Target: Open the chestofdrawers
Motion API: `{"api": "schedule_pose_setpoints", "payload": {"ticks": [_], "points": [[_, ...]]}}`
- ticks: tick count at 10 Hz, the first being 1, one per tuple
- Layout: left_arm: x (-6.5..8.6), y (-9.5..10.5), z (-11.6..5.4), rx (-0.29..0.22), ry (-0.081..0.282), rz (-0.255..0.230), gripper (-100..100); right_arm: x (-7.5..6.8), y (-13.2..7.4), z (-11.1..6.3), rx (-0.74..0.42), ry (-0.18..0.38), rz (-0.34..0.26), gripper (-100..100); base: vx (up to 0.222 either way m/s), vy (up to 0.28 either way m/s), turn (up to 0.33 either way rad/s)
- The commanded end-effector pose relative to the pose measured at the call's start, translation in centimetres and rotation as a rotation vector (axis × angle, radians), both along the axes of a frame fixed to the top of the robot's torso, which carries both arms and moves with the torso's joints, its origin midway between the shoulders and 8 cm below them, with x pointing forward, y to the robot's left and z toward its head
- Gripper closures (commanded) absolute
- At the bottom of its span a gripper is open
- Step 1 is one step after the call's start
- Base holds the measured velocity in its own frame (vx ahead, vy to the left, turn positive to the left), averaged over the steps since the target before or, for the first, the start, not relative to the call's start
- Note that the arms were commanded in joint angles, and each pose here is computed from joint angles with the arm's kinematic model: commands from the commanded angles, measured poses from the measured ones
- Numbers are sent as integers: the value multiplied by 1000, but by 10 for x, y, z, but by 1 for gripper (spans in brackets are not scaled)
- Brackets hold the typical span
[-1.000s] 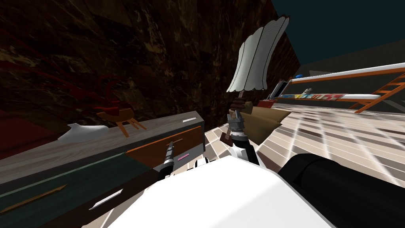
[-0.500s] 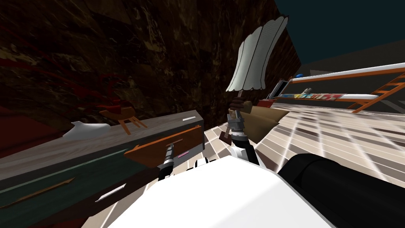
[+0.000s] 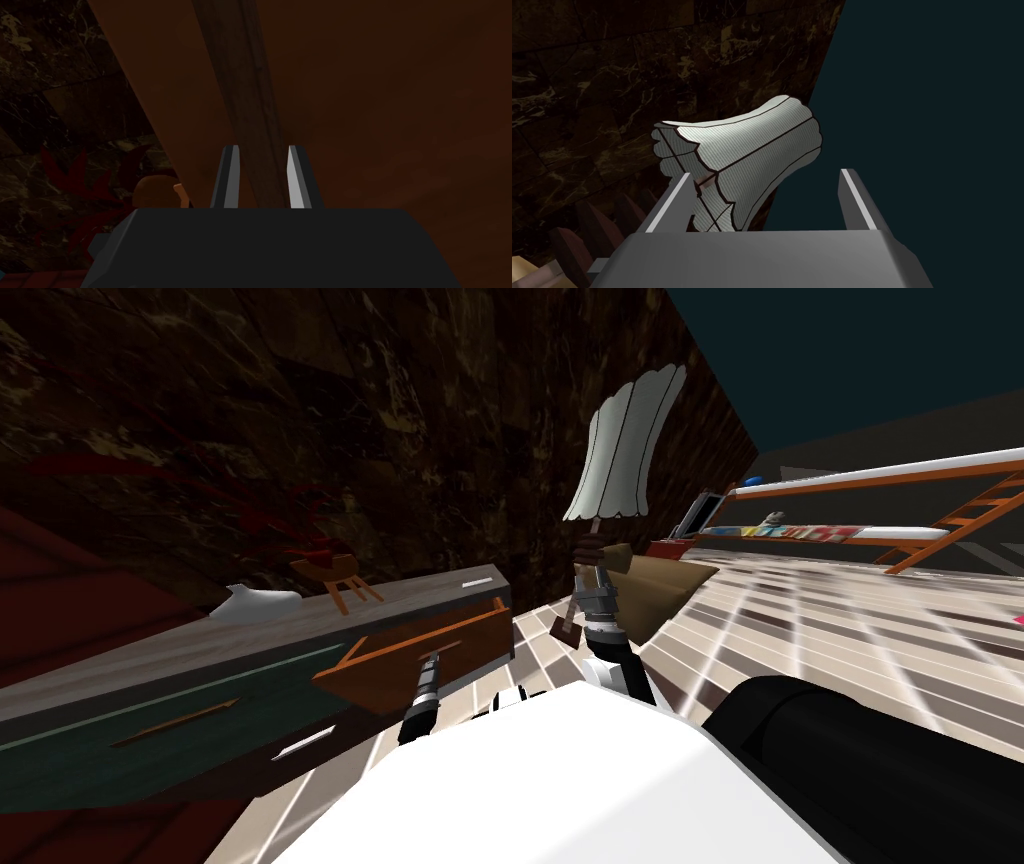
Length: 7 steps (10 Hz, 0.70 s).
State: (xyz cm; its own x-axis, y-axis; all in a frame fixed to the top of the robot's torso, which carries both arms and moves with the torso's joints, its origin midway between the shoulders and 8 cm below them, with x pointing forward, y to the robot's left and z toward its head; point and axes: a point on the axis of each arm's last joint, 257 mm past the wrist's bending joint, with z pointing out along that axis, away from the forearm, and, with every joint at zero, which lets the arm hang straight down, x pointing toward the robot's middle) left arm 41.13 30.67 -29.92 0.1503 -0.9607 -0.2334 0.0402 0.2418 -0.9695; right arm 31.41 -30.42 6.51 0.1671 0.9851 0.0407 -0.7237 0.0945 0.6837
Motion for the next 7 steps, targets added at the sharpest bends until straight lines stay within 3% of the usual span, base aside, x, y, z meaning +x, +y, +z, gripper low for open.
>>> {"api": "schedule_pose_setpoints", "payload": {"ticks": [1,2,3,7], "points": [[-5,-2,1,2,-1,-4,100,0,0,0,0,0,0,0,-204,-43,10],[-4,-2,1,1,0,-3,100,0,0,0,0,0,0,0,-96,-25,4],[-1,0,8,-1,8,1,-100,0,0,0,0,0,0,0,-37,-8,-21],[5,4,30,-2,8,6,-100,0,0,0,0,0,0,0,-16,-3,-14]]}}
